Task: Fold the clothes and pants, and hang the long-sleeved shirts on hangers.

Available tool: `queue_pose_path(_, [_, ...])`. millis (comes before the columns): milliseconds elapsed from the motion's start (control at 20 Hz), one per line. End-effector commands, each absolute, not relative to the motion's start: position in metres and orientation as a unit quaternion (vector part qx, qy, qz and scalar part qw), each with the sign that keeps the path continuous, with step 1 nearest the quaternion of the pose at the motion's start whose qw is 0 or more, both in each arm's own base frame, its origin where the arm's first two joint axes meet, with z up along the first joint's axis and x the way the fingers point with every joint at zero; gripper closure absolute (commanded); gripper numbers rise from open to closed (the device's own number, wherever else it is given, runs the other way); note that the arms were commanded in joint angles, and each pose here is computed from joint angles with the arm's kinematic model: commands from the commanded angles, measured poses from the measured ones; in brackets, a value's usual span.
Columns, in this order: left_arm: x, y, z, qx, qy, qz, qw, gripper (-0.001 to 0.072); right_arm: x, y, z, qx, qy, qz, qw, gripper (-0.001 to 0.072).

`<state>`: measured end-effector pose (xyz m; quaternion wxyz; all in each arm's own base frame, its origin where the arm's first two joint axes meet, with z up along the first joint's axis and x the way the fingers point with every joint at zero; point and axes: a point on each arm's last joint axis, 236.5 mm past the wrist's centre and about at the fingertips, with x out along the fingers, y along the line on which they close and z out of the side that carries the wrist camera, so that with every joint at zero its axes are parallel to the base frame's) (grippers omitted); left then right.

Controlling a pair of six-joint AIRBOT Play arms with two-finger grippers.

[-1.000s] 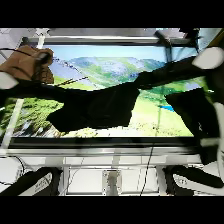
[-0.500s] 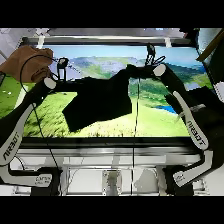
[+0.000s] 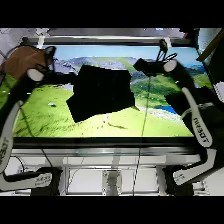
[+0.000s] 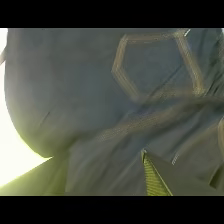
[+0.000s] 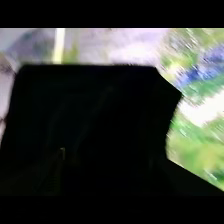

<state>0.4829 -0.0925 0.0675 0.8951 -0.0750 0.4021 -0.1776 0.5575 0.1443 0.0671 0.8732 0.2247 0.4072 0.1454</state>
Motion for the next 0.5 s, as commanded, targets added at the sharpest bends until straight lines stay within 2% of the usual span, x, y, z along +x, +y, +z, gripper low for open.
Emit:
queue_pose_path(0, [0.39, -0.023, 0.042, -0.089, 0.546, -0.12, 0.825, 0.0218, 0.481, 0.088, 0.06, 0.106, 0.531, 0.147, 0.828, 0.0161])
queue_pose_path(100, [0.343, -0.016, 0.015, -0.141, 0.577, -0.105, 0.797, 0.0218, 0.438, 0.078, 0.053, 0.071, 0.574, 0.16, 0.8, 0.0162])
queue_pose_path(200, [0.31, -0.038, -0.008, -0.177, 0.577, -0.133, 0.786, 0.0218, 0.41, 0.089, 0.041, 0.083, 0.573, 0.175, 0.796, 0.0161])
queue_pose_path(350, [0.297, -0.086, -0.033, -0.22, 0.548, -0.192, 0.784, 0.0218, 0.392, 0.114, 0.015, 0.149, 0.554, 0.185, 0.798, 0.0161])
queue_pose_path(450, [0.292, -0.104, -0.05, -0.22, 0.564, -0.205, 0.769, 0.0218, 0.38, 0.127, -0.003, 0.168, 0.566, 0.189, 0.785, 0.0161])
